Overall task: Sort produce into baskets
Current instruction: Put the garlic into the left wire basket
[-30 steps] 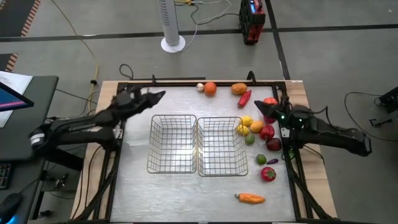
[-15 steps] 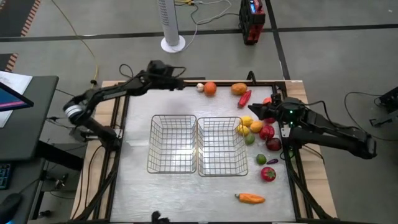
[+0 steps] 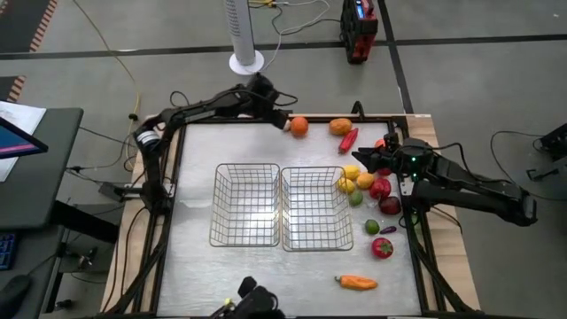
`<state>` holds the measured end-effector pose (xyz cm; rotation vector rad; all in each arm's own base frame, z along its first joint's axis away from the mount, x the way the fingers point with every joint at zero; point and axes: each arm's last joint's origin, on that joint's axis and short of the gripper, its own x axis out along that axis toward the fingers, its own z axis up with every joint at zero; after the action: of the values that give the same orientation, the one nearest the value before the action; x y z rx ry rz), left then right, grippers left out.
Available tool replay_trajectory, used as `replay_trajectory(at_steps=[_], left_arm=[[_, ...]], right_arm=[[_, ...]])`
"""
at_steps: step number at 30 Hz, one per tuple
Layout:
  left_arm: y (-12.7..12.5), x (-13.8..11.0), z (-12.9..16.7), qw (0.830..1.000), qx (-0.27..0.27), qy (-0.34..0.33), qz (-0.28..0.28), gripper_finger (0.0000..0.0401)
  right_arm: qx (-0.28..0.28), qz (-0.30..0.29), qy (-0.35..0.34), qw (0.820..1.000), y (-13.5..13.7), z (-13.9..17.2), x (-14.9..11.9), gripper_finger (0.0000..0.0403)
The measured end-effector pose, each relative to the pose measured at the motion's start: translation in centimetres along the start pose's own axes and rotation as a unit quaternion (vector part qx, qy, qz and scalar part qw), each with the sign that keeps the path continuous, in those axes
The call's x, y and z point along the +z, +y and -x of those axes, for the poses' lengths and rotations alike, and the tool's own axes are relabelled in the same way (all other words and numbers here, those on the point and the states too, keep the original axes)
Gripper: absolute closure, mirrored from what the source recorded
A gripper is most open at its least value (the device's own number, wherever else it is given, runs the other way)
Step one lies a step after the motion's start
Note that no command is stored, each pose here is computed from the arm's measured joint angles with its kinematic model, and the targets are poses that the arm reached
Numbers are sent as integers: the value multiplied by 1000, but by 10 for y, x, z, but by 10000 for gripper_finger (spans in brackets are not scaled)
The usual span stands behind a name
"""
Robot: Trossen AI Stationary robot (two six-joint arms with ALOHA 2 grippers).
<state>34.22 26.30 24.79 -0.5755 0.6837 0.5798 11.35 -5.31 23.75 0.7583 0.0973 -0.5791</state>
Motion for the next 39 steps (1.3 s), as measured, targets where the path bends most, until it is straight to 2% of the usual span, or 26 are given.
replay_trajectory(at_steps=[8, 13, 19, 25, 32, 39], left_arm=[[11, -17, -29, 989, 55, 56, -124, 218], [13, -25, -46, 964, 70, 76, -246, 218], [8, -26, -50, 938, 90, 69, -327, 218], [7, -23, -53, 922, 93, 58, -371, 218], [14, -36, -73, 920, 86, 86, -372, 218], [11, -40, -82, 905, 109, 87, -401, 218]], right_arm=[[-11, 11, -9, 1000, -1, 0, 1, 101], [-17, 11, -14, 1000, -1, 0, 1, 101], [-25, 6, -21, 999, -2, 0, 2, 101], [-33, 5, -28, 999, -3, 0, 2, 101], [-34, 5, -29, 999, -3, 0, 2, 101], [-36, -7, -27, 999, -3, -1, 2, 101]])
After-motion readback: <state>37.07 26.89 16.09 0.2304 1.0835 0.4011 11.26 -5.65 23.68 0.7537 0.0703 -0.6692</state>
